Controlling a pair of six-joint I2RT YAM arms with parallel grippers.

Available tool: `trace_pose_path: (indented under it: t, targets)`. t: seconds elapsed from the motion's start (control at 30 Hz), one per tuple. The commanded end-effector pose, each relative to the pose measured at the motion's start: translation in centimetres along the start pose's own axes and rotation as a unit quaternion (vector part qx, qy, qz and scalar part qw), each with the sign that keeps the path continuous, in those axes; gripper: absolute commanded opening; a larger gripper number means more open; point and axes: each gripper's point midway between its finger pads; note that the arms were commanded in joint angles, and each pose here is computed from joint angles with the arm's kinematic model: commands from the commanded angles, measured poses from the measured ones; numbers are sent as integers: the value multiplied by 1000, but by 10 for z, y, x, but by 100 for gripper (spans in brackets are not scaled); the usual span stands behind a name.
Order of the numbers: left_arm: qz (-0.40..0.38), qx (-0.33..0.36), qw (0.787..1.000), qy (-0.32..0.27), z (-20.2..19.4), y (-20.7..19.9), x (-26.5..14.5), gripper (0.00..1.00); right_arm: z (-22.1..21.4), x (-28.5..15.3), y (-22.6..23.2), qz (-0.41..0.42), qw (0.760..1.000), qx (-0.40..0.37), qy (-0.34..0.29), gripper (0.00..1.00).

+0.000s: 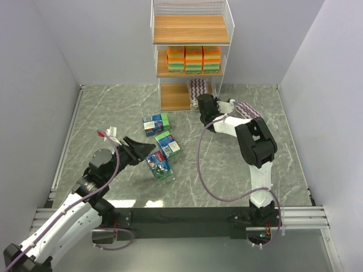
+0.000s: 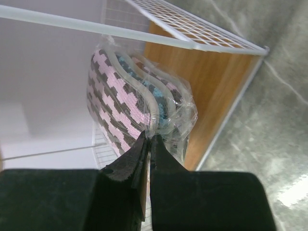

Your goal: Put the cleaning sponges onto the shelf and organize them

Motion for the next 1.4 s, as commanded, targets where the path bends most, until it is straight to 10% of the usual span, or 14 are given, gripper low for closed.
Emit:
trace_pose_path:
  t: [0.0, 0.5, 0.7, 0.83, 1.2, 1.37]
  targets:
    - [-8, -1, 1000, -12, 7, -5, 0, 58, 3, 7, -1, -4, 999, 16, -32, 0]
    - [-5, -2, 1000, -15, 9, -5, -3, 58, -2, 28, 11, 10, 999, 33, -37, 0]
    - [-4, -6, 1000, -14, 6, -2, 0, 58, 4, 22, 5, 20, 999, 35, -28, 37]
    - [-3, -6, 1000, -8, 5, -3, 2, 58, 3, 7, 21, 65, 996, 54, 2, 89]
    - [-9, -11, 1000, -17, 4, -1, 7, 58, 35, -120, 23, 129, 987, 3, 98, 96]
    - [-20, -9, 1000, -18, 5, -3, 15, 58, 111, -128, -41, -8, 985, -170, 23, 100]
Point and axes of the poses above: each gripper's point midway between its finger pads, its own x axis out along the fingers, its own y axis along the line the jaws close on, z = x × y, and after that the axes turned 13 degrees about x, right-handed
